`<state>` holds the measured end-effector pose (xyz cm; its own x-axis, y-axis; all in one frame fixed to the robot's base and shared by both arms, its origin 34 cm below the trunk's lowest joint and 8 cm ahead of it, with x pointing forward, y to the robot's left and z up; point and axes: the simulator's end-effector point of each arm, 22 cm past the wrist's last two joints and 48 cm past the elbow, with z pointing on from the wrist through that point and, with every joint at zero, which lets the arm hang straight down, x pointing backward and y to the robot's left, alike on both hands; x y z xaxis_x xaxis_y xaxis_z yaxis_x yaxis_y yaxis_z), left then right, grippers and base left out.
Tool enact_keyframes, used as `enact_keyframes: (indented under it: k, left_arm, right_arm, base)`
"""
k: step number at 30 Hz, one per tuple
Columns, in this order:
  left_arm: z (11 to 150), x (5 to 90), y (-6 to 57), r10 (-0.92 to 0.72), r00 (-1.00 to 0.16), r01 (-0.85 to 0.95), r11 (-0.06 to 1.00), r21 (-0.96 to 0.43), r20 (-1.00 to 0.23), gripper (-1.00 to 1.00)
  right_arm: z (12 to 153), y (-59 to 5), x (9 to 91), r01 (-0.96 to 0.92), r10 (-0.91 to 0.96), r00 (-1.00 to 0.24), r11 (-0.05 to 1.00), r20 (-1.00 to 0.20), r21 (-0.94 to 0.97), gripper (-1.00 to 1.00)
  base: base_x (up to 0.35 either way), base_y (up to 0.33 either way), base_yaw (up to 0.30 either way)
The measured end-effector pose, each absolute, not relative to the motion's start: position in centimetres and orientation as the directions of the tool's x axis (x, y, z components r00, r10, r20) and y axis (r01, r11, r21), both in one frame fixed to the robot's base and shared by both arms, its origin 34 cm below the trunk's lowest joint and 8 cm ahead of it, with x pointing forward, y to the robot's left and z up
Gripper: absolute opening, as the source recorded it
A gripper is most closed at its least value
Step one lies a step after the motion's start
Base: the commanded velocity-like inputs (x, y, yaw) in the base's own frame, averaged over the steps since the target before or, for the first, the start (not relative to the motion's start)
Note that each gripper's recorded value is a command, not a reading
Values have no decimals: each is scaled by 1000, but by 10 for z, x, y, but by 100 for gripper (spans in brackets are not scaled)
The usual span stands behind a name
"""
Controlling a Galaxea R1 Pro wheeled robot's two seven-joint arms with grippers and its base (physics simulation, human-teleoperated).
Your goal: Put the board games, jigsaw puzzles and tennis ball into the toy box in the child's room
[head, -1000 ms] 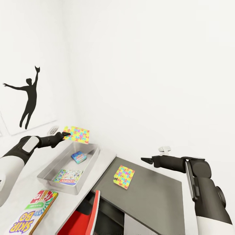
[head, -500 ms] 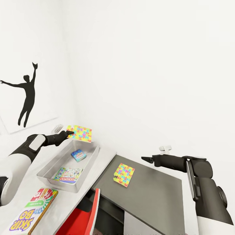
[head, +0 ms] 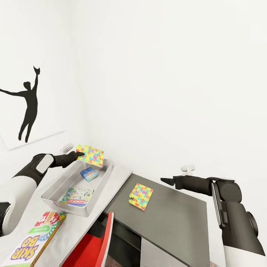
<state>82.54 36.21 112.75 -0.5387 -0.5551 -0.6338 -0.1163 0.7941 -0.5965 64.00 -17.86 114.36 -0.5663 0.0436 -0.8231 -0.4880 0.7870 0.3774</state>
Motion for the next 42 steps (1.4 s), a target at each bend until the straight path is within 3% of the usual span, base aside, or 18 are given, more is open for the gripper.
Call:
enact_keyframes:
  k: [42]
  left_arm:
    - [1082,819,346,-553,-587,-59,757,-651,-590,-100]
  right_arm:
    - [1121,-180,646,-473,41,-596,789,-802,392,100]
  base:
    - [45,9,0]
